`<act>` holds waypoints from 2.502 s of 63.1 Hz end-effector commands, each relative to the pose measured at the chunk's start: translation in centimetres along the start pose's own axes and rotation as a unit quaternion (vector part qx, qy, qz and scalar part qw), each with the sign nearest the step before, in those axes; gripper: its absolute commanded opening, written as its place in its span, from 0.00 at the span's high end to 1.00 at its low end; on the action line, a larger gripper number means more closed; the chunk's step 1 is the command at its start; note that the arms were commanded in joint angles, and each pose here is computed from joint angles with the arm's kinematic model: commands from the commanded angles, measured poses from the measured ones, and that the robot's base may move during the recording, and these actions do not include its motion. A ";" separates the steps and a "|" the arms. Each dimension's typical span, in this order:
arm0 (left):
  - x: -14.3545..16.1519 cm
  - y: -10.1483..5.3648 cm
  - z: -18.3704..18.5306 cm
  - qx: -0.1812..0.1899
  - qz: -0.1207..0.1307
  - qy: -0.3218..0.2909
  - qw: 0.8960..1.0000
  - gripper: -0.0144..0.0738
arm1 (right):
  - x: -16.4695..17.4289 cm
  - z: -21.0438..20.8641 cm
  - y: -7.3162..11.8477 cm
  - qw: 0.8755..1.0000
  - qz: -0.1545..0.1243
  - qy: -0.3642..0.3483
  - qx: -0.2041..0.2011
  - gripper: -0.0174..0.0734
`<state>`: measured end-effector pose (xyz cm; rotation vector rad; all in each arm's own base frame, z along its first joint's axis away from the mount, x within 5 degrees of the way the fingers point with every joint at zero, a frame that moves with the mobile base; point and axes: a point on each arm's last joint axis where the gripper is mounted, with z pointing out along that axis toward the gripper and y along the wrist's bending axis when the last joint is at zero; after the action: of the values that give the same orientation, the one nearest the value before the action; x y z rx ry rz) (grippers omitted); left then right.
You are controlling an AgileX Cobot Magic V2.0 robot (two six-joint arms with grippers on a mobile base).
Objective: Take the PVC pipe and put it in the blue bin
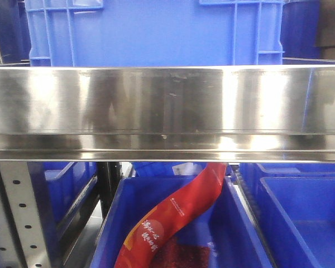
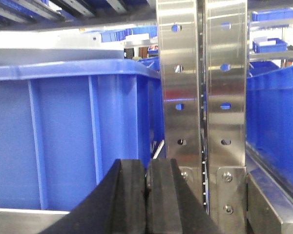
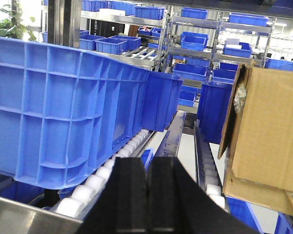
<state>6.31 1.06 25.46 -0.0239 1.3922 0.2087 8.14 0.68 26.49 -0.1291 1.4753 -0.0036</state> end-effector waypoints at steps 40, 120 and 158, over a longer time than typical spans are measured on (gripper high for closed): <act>-0.1 -0.2 -0.1 0.009 -0.008 -0.001 1.000 0.96 | -0.3 0.0 -0.1 1.000 -0.003 -0.014 0.006 0.99; 3.7 -1.5 -0.4 0.073 0.058 0.042 0.995 0.96 | -0.3 0.0 -0.1 1.000 -0.003 -0.014 0.006 0.99; 3.7 -1.5 -0.4 0.073 0.058 0.041 0.995 0.96 | -0.3 0.0 -0.1 1.000 -0.003 -0.014 0.006 0.99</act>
<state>6.78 0.12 21.49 0.1712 1.5085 0.2117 8.14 0.68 26.49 -0.1291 1.4753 -0.0036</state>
